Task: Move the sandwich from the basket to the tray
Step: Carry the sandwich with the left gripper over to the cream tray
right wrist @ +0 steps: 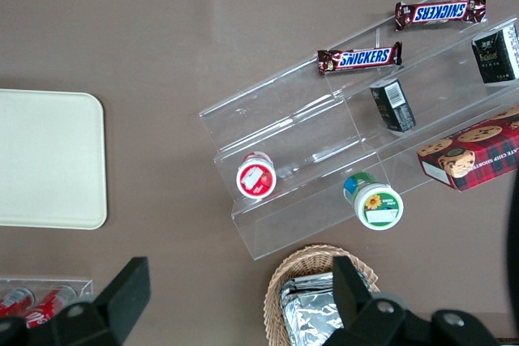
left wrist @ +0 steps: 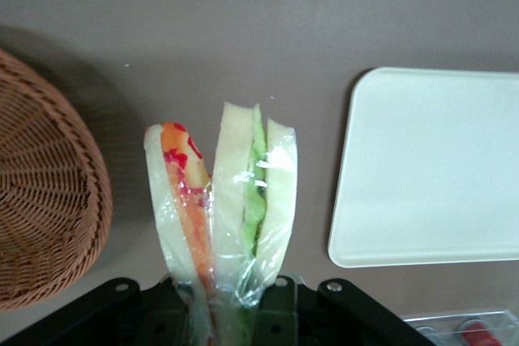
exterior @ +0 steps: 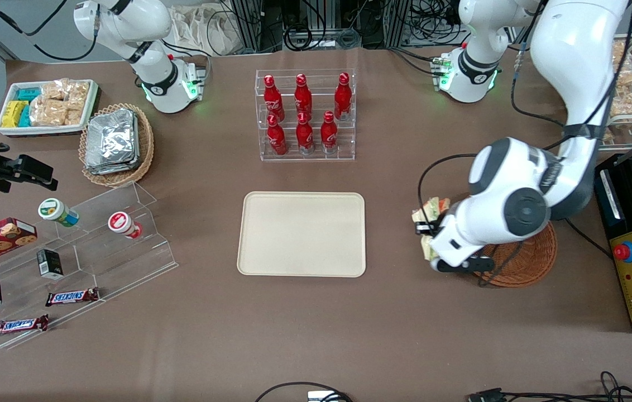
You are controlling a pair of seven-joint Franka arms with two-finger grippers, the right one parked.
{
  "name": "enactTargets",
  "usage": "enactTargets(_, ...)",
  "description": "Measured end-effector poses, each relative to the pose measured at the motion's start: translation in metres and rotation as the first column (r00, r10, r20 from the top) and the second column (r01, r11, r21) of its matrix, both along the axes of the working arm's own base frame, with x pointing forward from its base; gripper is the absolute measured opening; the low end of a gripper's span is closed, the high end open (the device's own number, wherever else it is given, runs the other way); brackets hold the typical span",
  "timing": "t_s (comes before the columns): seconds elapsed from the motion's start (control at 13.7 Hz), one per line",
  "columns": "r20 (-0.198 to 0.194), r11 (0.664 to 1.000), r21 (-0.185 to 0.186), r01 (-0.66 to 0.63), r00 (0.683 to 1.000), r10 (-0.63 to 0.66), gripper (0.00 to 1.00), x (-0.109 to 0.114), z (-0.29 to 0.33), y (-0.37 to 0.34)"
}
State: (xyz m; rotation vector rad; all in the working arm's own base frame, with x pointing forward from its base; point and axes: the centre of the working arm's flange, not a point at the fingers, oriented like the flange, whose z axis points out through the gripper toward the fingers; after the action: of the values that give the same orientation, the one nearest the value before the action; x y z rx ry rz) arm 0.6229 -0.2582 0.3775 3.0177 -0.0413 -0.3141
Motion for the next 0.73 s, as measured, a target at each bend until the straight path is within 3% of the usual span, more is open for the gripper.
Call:
enactTargets(0.44, 0.004, 0.996, 0.011, 0.090, 0.996, -0.090, 0.17, -0.033, -0.043, -0.101)
enactTargets(0.73, -0.010, 0.991, -0.017, 0.130, 0.991, -0.131, 0.17, -0.043, -0.090, -0.137)
